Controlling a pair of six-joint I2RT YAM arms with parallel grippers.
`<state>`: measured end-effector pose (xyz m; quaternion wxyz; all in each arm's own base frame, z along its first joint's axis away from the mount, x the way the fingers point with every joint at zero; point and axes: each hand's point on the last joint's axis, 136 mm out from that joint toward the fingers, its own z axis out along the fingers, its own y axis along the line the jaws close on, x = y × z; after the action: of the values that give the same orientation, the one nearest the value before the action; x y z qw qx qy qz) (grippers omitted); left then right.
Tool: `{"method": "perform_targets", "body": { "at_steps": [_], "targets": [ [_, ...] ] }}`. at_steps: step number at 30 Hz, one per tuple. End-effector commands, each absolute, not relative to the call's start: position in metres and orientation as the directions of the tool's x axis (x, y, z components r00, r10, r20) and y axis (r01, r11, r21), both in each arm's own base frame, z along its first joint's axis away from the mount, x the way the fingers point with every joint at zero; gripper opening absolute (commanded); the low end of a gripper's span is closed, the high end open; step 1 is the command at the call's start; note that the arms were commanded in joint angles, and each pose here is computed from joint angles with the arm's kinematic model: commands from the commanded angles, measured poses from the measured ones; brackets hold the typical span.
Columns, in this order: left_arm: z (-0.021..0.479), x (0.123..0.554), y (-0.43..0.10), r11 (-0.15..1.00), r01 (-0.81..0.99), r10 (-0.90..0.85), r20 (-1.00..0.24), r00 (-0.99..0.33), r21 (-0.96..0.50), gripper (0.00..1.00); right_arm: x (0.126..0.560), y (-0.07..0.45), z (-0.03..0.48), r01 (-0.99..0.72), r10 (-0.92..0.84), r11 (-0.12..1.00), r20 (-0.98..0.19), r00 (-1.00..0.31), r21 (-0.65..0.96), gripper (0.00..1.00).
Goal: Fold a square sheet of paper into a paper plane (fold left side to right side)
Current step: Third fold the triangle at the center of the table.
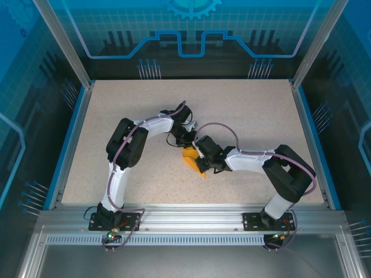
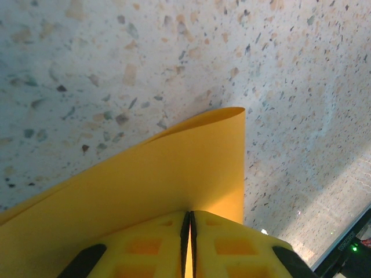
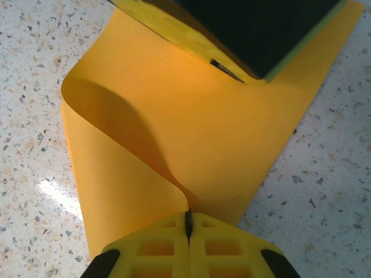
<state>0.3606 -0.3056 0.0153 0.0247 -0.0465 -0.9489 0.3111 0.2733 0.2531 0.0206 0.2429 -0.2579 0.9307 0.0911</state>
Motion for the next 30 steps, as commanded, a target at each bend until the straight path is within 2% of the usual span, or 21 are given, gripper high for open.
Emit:
{"method": "perform_targets", "body": {
  "at_steps": [1,15,30],
  "targets": [
    [-0.012,0.344,-0.299,0.84,0.052,0.112,0.079,-0.991,-0.541,0.15,0.281,0.253,0.023,-0.5,-0.415,0.865,-0.495,-0.763,0.046,0.0],
    [-0.012,0.344,-0.3,0.839,0.051,0.112,0.081,-0.99,-0.542,0.15,0.282,0.256,0.021,-0.509,-0.426,0.859,-0.486,-0.763,0.047,0.0],
    [-0.008,0.343,-0.304,0.834,0.06,0.119,0.074,-0.99,-0.548,0.17,0.261,0.254,-0.001,-0.538,-0.475,0.841,-0.397,-0.785,0.056,0.0]
  ]
}}
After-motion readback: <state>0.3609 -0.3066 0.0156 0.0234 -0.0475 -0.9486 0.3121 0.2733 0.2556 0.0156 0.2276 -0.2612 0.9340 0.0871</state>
